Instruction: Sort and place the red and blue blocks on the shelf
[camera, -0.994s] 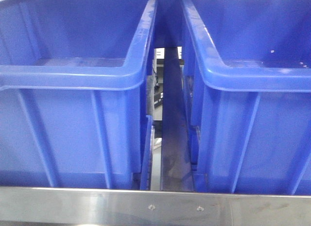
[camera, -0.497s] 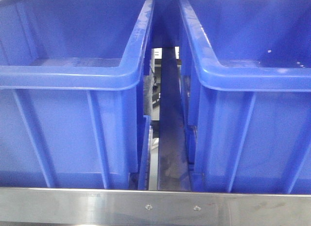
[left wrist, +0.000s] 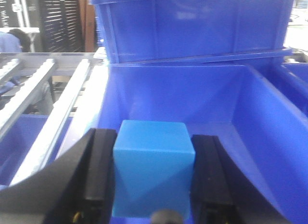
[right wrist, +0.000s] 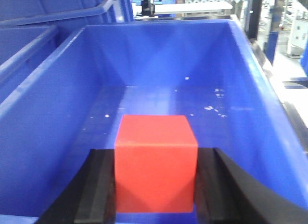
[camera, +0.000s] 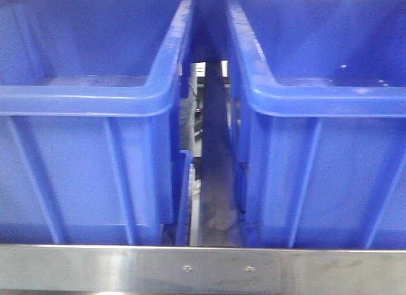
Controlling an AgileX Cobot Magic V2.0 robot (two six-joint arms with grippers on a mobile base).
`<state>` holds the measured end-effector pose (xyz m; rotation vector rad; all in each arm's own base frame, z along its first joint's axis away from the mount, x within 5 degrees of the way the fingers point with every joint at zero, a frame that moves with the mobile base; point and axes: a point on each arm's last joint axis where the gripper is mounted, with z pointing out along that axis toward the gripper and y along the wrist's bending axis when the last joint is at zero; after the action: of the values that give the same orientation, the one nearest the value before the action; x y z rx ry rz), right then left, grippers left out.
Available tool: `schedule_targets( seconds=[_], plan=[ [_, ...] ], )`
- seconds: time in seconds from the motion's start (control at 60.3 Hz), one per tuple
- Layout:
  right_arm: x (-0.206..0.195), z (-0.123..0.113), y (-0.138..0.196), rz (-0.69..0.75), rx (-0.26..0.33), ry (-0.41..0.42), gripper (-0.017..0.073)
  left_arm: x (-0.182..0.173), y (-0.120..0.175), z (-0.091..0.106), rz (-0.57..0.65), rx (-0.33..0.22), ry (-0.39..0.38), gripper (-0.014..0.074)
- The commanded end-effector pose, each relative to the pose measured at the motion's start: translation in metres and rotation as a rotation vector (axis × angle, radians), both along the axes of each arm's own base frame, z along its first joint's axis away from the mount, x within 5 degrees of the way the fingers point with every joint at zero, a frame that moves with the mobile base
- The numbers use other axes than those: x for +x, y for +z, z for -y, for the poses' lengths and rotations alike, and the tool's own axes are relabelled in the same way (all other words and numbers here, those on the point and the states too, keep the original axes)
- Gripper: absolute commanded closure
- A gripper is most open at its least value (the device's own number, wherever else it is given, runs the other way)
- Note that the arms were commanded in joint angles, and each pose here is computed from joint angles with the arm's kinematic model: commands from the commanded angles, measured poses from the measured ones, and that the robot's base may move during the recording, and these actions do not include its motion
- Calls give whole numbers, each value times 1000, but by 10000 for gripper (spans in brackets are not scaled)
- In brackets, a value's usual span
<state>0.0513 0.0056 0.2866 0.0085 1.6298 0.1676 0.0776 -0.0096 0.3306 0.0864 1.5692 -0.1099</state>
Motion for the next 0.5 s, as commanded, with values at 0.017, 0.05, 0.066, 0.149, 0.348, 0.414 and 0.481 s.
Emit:
schedule_targets(
  seconds=[0.017,0.05,0.066,0.149,0.348,0.414,0.481],
  plan=[
    [0,1,17,110,-2,-9,492,-1,17,0,112,-17,-4,471],
    [0,1,17,110,-2,-9,492,-1,17,0,112,-17,-4,471],
    [0,1,17,110,-2,-9,492,-1,17,0,112,-17,-4,471],
    [0,1,17,110,-2,-9,492,-1,17,0,112,-17,-4,471],
    [0,1,17,110,-2,-9,492,-1,17,0,112,-17,-4,471],
    [0,1,17,110,-2,-9,492,-1,17,0,112,-17,-4,471],
    [0,1,17,111,-2,-9,492,-1,17,0,112,-17,-4,471]
  ],
)
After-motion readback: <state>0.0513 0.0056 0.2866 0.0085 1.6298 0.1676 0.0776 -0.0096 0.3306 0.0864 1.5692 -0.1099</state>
